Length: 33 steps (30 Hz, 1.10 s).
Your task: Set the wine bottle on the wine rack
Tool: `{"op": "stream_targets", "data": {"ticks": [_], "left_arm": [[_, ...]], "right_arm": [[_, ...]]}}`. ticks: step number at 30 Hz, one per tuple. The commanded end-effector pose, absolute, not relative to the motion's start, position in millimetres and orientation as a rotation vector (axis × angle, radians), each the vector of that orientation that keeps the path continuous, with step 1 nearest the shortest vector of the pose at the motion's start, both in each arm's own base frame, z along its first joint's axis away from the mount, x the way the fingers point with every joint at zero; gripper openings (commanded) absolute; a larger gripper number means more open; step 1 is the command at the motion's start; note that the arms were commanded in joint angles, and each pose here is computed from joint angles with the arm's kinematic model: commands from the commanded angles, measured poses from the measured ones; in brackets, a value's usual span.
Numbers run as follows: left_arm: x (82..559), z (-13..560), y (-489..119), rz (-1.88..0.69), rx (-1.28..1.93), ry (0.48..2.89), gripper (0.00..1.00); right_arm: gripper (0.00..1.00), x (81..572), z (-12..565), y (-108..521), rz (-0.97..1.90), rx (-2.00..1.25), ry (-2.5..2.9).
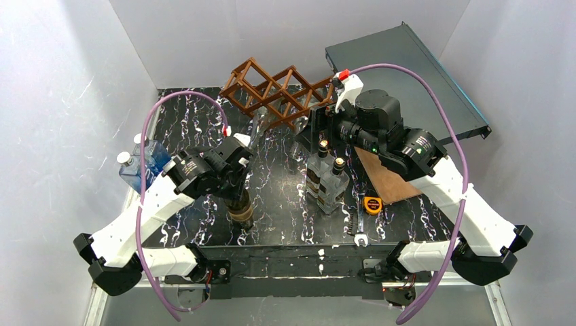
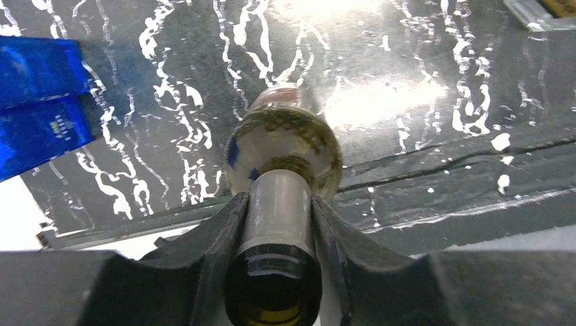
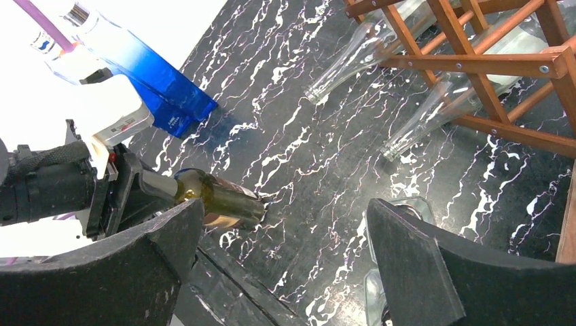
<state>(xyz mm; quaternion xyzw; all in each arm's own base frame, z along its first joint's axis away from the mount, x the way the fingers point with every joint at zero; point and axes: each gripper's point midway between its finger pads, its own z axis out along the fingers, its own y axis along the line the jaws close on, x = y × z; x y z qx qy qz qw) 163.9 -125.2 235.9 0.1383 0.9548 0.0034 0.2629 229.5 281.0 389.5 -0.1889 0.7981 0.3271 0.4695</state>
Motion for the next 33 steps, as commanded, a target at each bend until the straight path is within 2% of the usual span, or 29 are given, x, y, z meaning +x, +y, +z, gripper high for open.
{"op": "stream_targets", "data": {"ticks": [1,7,8,16,21,33], "left_arm": [[161,237,-125,0.004,0.378,2.586,0.27],[171,252,-134,-0.051,0.358,2.524,0.02],[174,256,-135,-0.06,0.349,2.506,0.0],[203,297,-151,-0.17,0.255,2.297,0.0],[224,318,-153,-0.146,0.206,2.193,0.0],[262,319,-168,-0.152,0.134,2.015,0.0]], "right_arm": [[1.0,232,395,282,0.792,-0.47,1.92],[1.0,233,391,281,0.776,-0.478,1.926],[1.0,233,388,281,0.773,-0.482,1.934],[1.0,234,370,284,0.754,-0.497,1.984],[1.0,233,368,284,0.758,-0.494,1.994],[1.0,231,368,281,0.762,-0.471,1.995]]}}
